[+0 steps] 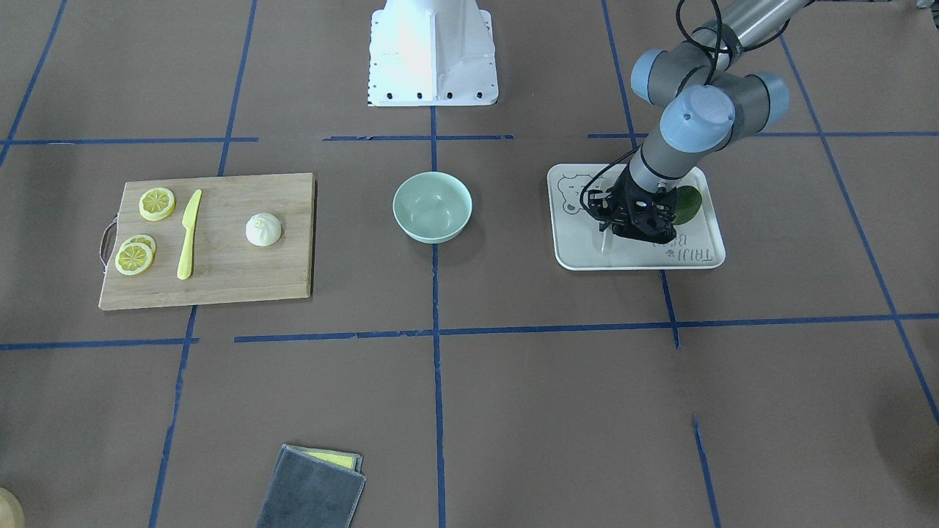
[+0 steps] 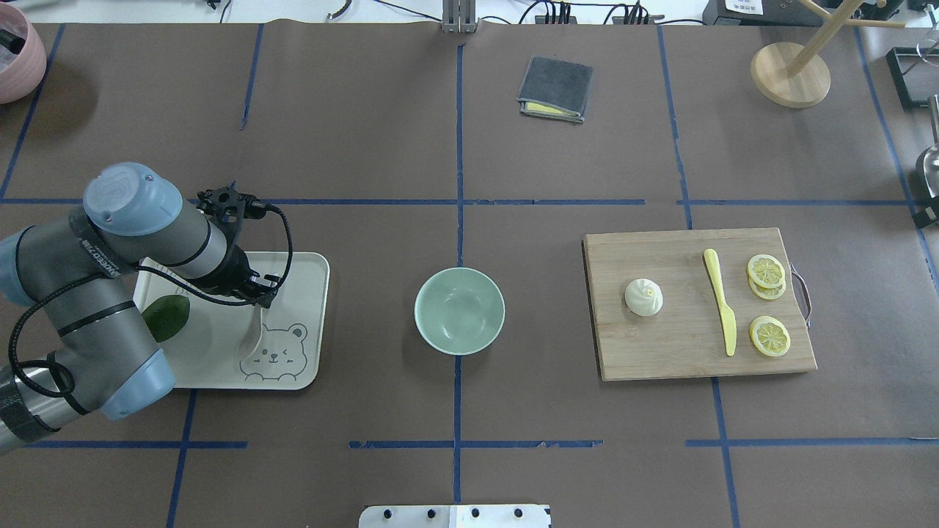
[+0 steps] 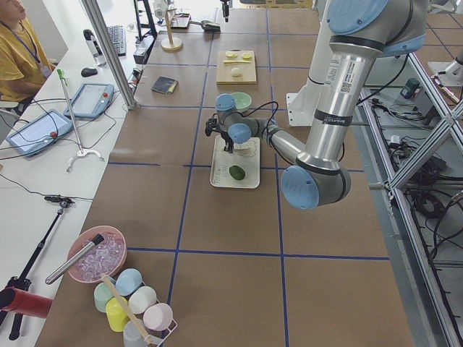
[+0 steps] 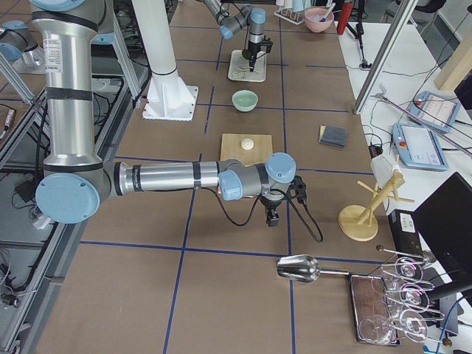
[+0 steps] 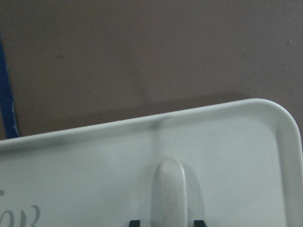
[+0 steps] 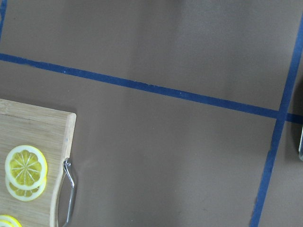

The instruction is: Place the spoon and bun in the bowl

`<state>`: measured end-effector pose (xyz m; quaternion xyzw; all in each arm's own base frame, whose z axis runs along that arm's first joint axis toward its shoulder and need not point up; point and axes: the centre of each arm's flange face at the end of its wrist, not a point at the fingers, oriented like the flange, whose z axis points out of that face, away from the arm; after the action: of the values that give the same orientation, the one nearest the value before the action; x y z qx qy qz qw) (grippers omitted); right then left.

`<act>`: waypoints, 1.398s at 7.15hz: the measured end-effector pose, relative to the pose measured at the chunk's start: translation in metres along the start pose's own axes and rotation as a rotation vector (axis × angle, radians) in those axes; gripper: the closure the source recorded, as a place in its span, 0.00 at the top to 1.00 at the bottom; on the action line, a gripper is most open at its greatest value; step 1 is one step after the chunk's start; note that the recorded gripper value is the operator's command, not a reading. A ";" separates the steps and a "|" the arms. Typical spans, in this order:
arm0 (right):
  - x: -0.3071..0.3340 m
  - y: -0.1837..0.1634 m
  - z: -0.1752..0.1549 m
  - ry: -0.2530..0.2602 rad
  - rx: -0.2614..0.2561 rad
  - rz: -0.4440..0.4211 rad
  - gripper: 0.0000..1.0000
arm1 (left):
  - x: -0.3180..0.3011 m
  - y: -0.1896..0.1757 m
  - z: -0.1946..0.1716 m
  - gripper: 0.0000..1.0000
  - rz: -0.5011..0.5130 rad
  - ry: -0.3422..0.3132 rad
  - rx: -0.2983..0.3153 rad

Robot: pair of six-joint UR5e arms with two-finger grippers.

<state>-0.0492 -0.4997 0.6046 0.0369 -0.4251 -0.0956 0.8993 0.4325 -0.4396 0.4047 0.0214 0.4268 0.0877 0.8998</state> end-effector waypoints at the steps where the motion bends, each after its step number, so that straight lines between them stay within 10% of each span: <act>1: 0.000 0.000 0.000 0.000 0.000 -0.001 1.00 | 0.011 -0.002 -0.008 0.00 0.005 0.008 0.006; 8: -0.051 -0.012 -0.002 -0.022 0.006 0.025 1.00 | 0.237 -0.041 -0.094 0.00 -0.105 0.210 0.250; 9: -0.067 -0.013 0.000 -0.029 0.001 0.031 1.00 | 0.251 -0.045 -0.092 0.10 -0.108 0.212 0.255; 10: -0.080 -0.013 0.004 -0.036 -0.003 0.023 1.00 | 0.258 -0.045 -0.087 0.72 -0.107 0.207 0.257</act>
<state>-0.1034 -0.4967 0.5448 0.0287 -0.4413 -0.0864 0.8928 0.5317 -0.4416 0.1473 0.1043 0.5256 -0.0139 0.8442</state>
